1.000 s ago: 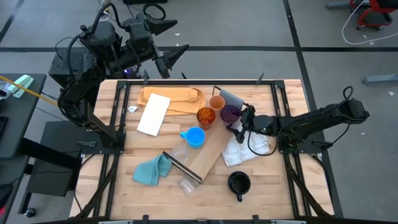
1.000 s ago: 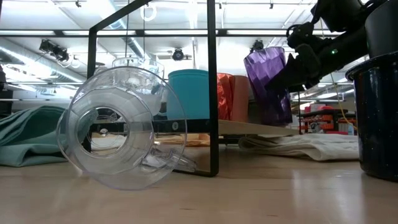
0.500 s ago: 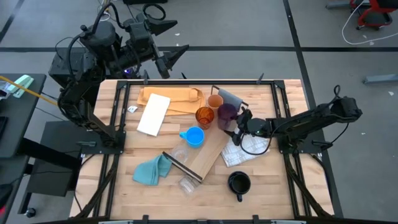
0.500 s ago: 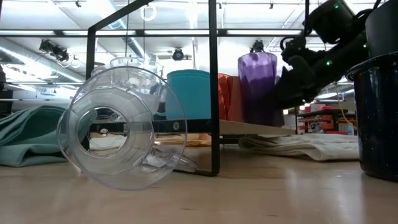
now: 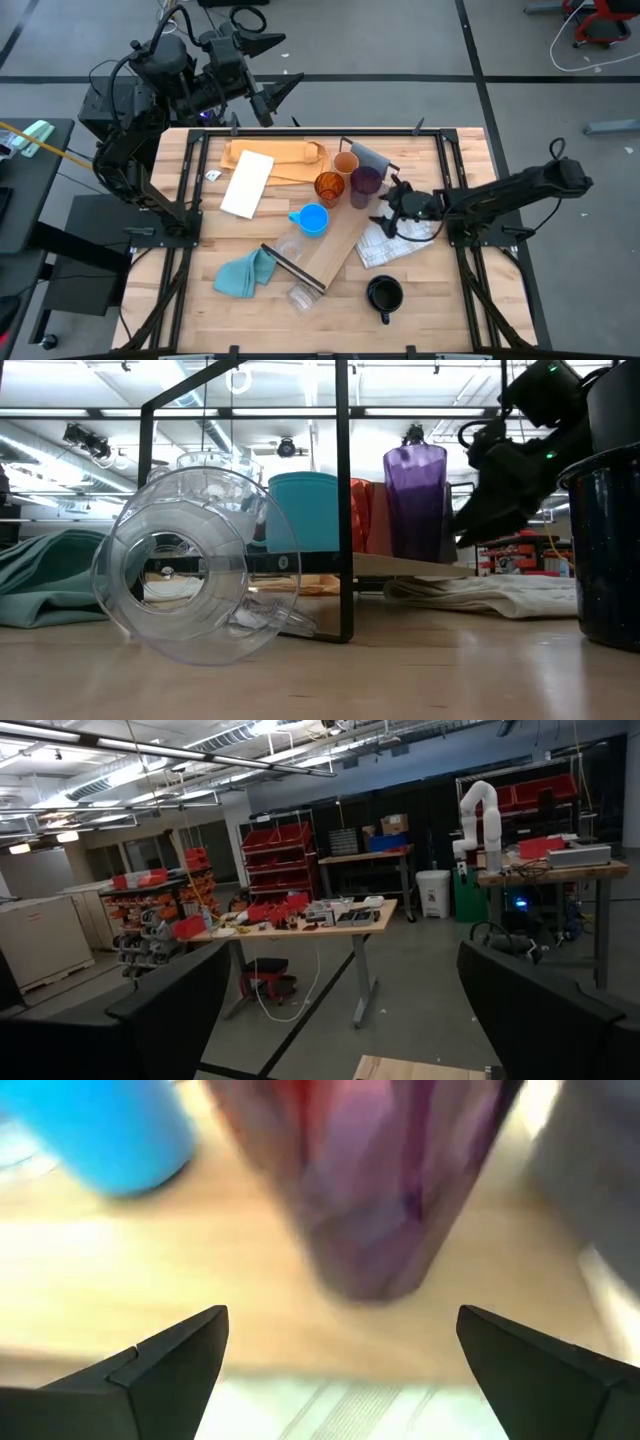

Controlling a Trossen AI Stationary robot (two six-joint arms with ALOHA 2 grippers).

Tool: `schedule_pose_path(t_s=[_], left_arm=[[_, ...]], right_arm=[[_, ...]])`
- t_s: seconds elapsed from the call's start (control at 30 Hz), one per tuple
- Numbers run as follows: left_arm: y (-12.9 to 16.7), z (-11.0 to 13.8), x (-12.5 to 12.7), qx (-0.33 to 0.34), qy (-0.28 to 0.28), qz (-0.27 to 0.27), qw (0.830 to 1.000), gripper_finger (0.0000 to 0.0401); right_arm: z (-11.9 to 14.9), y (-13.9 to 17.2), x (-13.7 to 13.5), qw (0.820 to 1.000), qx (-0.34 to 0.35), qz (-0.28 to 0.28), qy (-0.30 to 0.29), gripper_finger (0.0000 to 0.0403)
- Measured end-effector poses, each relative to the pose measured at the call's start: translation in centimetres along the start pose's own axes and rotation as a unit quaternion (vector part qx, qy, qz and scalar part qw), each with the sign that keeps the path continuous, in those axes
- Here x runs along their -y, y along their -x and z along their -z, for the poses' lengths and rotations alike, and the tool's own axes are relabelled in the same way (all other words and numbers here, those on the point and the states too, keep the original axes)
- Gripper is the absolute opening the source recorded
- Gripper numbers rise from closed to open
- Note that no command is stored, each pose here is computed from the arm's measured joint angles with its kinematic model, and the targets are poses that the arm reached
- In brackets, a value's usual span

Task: Stack small to large cups/mugs on shelf
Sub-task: Put the black cup on the shelf

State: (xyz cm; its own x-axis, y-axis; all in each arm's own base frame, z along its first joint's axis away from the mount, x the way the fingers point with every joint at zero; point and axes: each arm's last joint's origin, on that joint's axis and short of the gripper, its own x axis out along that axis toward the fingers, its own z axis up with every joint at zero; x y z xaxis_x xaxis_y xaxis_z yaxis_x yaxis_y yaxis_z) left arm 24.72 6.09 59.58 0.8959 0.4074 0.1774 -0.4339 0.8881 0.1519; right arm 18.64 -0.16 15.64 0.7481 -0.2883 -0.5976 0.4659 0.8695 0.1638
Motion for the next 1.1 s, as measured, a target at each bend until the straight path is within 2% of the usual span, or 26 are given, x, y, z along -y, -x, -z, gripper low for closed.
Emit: schedule_pose_path(t_s=[0.17,0.33,0.5,0.63,0.77,0.87,1.0,1.1], left_arm=[[0.0,0.0,0.0,0.000,0.000,0.000,1.000,0.0398],[0.0,0.0,0.0,0.000,0.002,0.000,1.000,0.0398],[0.0,0.0,0.0,0.000,0.013,0.000,1.000,0.0398],[0.0,0.1,0.0,-0.006,0.026,0.001,1.000,0.0398],[0.1,0.6,0.1,-0.032,0.045,0.006,0.998,0.0398],[0.0,0.9,0.5,-0.043,0.064,0.048,0.996,0.0398],[-0.6,1.9,2.0,-0.053,0.088,0.102,0.990,0.0398],[-1.4,3.3,3.7,-0.074,0.100,0.123,0.985,0.0398]], right_arm=[[0.8,1.5,-1.3,0.996,-0.041,-0.074,-0.041,0.0400],[0.9,3.6,-3.3,0.976,-0.079,-0.188,-0.080,0.0400],[-1.5,7.3,-5.6,0.948,-0.108,-0.288,-0.087,0.0397],[-5.5,11.6,-6.9,0.932,-0.076,-0.344,-0.081,0.0391],[-9.9,16.5,-6.8,0.933,-0.001,-0.357,-0.056,0.0386],[-12.6,20.3,-5.8,0.938,0.059,-0.342,-0.025,0.0384],[-15.4,25.0,-3.3,0.940,0.148,-0.308,0.008,0.0384],[-16.3,27.8,-0.8,0.936,0.200,-0.290,0.009,0.0384]])
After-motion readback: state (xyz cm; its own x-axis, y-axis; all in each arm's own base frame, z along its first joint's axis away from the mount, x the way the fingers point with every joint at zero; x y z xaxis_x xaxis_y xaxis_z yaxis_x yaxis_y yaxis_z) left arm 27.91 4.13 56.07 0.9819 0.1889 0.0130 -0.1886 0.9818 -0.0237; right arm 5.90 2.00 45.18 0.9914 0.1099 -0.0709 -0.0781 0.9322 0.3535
